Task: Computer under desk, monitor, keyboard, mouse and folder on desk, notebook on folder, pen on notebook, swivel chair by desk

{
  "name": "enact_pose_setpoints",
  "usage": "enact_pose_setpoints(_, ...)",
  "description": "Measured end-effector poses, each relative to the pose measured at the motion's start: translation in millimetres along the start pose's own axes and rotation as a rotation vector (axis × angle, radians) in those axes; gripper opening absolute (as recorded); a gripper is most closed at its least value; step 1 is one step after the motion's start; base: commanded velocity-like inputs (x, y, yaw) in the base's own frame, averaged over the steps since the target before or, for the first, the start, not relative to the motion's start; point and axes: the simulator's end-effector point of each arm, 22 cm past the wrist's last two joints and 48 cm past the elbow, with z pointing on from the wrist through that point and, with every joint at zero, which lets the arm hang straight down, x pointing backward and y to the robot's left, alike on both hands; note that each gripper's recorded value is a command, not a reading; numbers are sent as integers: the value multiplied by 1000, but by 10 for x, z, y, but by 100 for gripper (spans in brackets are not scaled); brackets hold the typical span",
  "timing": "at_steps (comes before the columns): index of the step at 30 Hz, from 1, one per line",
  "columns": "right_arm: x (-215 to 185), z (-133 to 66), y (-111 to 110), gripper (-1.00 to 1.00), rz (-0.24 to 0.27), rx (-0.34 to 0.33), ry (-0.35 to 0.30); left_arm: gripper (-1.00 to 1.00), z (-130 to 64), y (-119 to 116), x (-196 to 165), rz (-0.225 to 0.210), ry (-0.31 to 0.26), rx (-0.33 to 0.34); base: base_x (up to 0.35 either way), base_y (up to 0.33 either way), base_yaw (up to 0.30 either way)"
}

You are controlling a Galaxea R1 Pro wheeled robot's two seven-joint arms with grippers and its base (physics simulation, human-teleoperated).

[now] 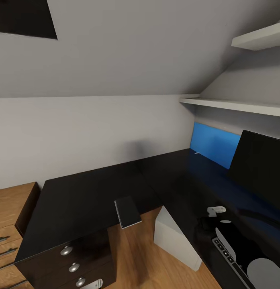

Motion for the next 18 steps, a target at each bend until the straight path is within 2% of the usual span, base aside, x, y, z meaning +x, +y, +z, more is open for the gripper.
enact_pose_setpoints(13, -15, -3, 11, 100, -2, -2, -3, 100, 4, 9, -3, 3, -1, 0, 0, 0, 0)
enact_pose_setpoints(18, -108, -64, 19, 100, -5, -5, -13, 100, -48, 19, -54, 1, 0, -2, 0, 0, 0)
